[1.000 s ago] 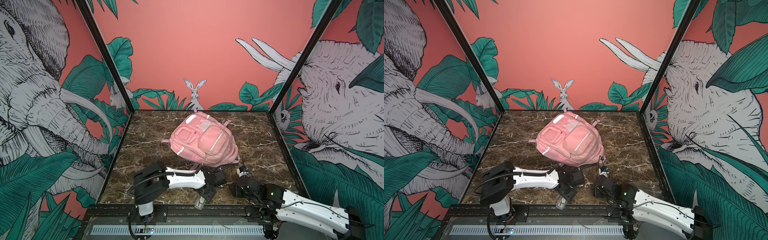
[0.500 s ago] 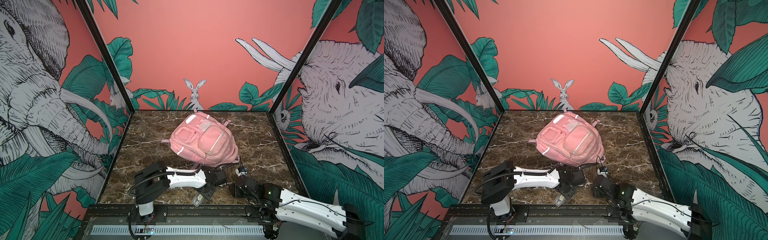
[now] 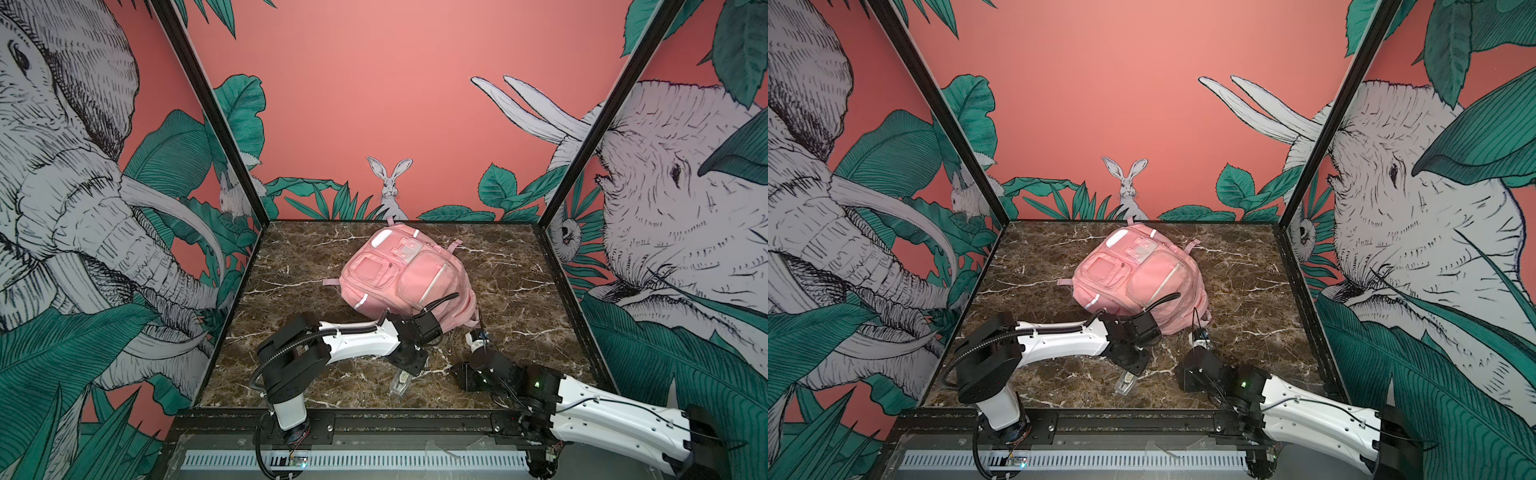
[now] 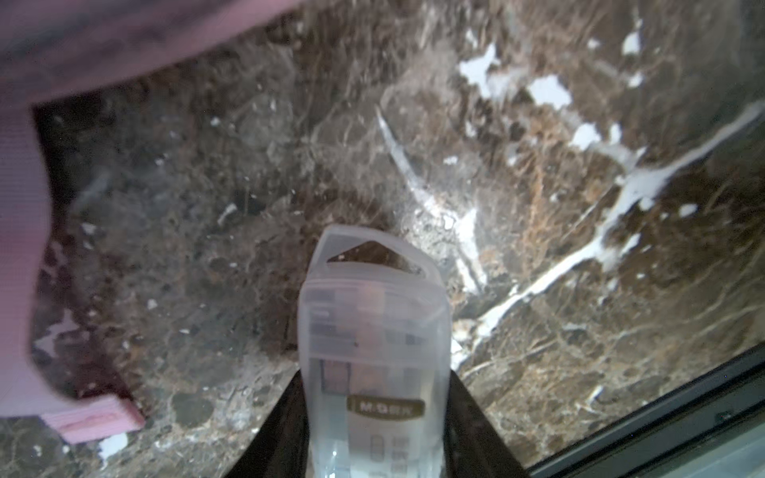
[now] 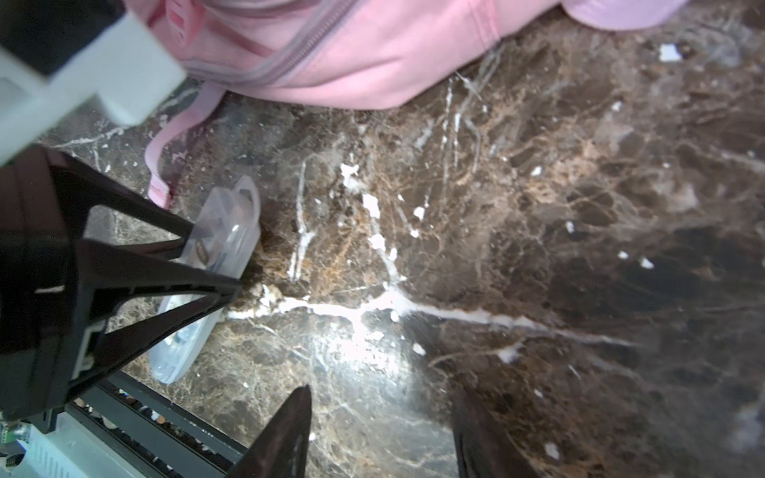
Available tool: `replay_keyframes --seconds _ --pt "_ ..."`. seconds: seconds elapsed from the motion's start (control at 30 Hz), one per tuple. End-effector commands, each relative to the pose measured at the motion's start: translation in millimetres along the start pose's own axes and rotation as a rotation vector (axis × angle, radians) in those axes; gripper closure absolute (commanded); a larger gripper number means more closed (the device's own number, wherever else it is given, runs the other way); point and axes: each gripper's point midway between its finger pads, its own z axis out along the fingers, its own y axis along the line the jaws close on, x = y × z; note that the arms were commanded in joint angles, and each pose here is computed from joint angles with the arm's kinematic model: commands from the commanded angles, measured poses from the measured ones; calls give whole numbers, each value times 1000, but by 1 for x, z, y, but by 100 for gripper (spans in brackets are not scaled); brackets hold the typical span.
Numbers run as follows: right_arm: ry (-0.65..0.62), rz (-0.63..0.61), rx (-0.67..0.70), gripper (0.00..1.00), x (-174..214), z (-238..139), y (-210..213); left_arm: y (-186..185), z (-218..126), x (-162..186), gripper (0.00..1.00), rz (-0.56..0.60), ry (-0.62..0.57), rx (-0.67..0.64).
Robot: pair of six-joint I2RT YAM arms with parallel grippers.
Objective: Pack the student bag
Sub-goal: 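Grasp the clear pencil box with the left gripper and lift it toward the backpack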
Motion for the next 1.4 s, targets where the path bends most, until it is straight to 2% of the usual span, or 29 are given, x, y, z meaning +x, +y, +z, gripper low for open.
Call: replay_keyframes --seconds 0.0,0.23,0.5,0.83,1.07,1.37 --pt "-58 -15 -45 44 -20 -3 19 -18 -21 -19 54 10 -65 101" --pt "-106 -56 -67 37 -41 -9 38 -10 -41 -54 54 -37 -160 134" --pt "-106 -107 -102 34 -57 -3 65 -6 -55 -79 54 -114 -212 257" --pt "-95 -98 -188 35 -65 18 96 -7 -63 -90 55 -180 -245 381" --pt "-124 -75 -189 37 -76 25 93 -11 -69 -91 55 -192 -245 427" --pt "-158 -46 -219 47 -91 22 89 -21 -74 -94 55 -215 -243 511"
